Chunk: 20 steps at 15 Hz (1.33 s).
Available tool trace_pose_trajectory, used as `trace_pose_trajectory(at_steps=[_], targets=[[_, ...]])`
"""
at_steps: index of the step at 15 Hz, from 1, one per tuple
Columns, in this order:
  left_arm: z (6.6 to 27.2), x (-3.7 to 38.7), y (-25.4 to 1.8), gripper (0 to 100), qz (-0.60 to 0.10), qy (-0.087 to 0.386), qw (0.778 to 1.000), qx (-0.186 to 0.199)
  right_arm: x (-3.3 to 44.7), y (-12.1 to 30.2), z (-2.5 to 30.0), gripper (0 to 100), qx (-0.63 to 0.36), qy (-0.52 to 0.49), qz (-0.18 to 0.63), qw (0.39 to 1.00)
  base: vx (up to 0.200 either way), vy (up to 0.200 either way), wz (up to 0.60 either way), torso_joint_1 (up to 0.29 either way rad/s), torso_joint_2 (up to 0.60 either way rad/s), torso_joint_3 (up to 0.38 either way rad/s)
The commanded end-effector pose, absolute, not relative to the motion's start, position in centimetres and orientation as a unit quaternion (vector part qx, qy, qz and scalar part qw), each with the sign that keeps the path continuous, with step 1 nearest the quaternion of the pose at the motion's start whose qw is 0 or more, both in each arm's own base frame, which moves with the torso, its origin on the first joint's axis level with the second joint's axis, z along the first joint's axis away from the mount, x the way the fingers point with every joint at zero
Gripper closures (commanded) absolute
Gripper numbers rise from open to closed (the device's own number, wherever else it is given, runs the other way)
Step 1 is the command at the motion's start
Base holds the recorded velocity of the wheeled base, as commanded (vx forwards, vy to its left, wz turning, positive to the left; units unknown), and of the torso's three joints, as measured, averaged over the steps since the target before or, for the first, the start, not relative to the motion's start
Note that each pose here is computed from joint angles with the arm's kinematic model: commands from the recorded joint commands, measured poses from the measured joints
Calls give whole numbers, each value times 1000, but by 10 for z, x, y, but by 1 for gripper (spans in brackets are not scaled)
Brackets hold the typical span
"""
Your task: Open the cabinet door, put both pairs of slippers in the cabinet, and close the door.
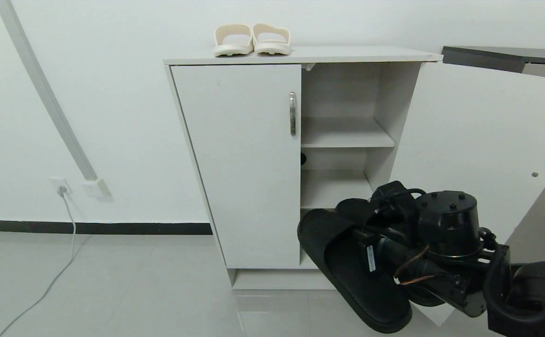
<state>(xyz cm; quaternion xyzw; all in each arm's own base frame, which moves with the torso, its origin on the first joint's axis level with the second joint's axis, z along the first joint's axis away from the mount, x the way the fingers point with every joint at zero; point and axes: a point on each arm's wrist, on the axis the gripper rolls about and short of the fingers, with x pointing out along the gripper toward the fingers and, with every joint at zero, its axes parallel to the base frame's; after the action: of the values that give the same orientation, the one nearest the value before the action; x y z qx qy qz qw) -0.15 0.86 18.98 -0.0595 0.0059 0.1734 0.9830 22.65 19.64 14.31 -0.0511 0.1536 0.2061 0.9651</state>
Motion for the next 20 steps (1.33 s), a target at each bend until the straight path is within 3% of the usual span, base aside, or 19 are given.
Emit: trace_pose_trajectory(at_steps=[1, 4, 6, 9, 14, 20], targets=[[123, -26, 9, 100, 205, -12, 978, -47, 229, 199, 137, 100, -55, 161, 206, 964, 0, 0, 0, 0, 0, 0], [84, -25, 8, 100, 203, 4, 978, -44, 227, 198, 132, 100, -61, 167, 203, 963, 0, 0, 0, 0, 0, 0], [80, -24, 5, 100, 111, -30, 991, -63, 230, 201, 124, 100, -60, 168, 204, 963, 0, 0, 0, 0, 0, 0], [76, -23, 0, 100, 2, 1, 999, -47, 242, 211, 107, 100, -53, 154, 206, 965, 0, 0, 0, 0, 0, 0], [75, -23, 1, 100, 15, -1, 999, -34, 255, 230, 75, 100, -45, 126, 198, 971, 0, 0, 0, 0, 0, 0], [76, -23, 1, 100, 20, -3, 999, -50, 289, 256, 71, 100, -21, 83, 59, 995, 0, 0, 0, 0, 0, 0]])
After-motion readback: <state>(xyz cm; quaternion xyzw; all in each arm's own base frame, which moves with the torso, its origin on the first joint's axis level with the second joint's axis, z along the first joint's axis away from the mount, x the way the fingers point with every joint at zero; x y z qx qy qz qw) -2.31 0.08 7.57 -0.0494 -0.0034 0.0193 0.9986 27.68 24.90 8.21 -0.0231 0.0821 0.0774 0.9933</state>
